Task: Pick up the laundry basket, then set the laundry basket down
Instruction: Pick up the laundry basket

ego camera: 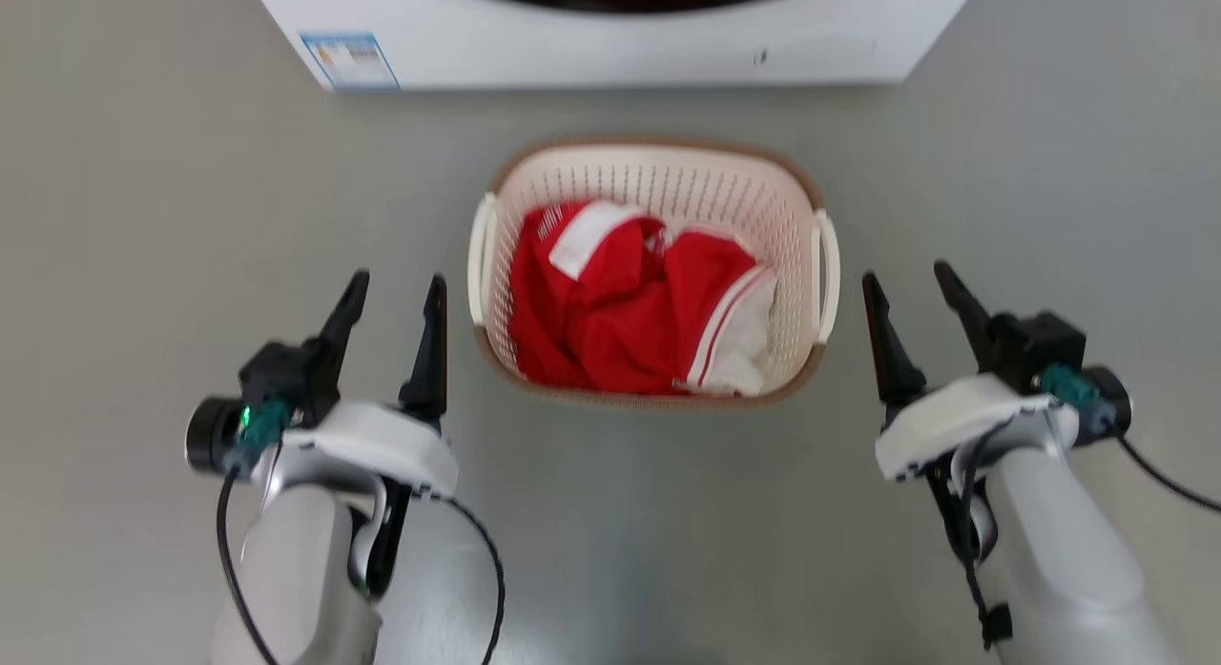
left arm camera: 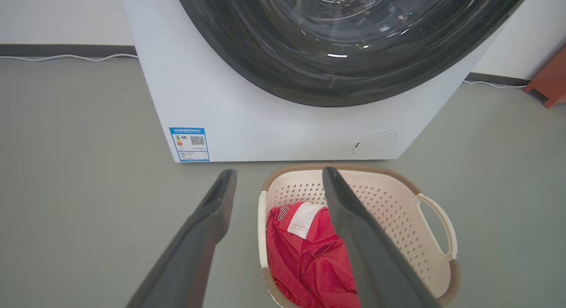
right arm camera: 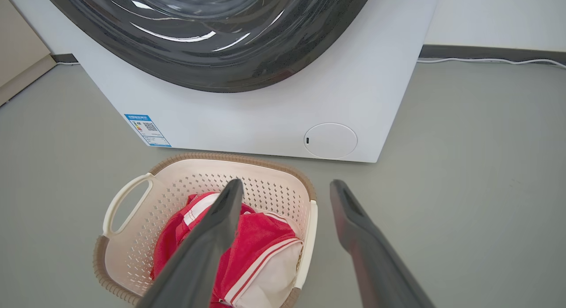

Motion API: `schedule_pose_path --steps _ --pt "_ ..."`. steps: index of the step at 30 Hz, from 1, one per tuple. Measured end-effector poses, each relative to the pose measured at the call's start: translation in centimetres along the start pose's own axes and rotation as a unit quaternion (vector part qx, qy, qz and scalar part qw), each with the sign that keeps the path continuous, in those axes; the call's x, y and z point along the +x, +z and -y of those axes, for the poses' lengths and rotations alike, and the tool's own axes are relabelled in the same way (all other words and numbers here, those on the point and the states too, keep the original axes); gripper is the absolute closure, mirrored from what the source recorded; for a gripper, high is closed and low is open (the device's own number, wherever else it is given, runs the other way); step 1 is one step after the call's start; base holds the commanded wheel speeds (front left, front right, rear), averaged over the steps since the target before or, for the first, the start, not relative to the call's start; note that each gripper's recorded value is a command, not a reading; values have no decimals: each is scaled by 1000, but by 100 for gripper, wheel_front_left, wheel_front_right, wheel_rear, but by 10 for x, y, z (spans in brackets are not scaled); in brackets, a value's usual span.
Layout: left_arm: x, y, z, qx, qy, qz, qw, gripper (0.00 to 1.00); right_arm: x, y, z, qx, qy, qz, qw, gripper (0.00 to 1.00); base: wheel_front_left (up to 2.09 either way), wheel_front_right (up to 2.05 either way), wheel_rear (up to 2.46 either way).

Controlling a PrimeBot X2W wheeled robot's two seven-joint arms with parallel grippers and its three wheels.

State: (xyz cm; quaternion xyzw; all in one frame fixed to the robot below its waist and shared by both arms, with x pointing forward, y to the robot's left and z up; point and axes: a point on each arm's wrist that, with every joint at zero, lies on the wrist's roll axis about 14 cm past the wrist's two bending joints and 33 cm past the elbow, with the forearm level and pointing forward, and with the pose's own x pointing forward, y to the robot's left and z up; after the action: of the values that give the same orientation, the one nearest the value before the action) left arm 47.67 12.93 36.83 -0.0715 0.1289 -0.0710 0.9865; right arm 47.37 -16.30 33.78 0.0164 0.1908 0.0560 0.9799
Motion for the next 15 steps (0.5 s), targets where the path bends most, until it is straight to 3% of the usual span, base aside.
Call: schedule_pose_path --steps 15 --pt "79 -81 0 13 -24 -69 997 0 74 -75 15 17 -11 -75 997 0 0 0 0"
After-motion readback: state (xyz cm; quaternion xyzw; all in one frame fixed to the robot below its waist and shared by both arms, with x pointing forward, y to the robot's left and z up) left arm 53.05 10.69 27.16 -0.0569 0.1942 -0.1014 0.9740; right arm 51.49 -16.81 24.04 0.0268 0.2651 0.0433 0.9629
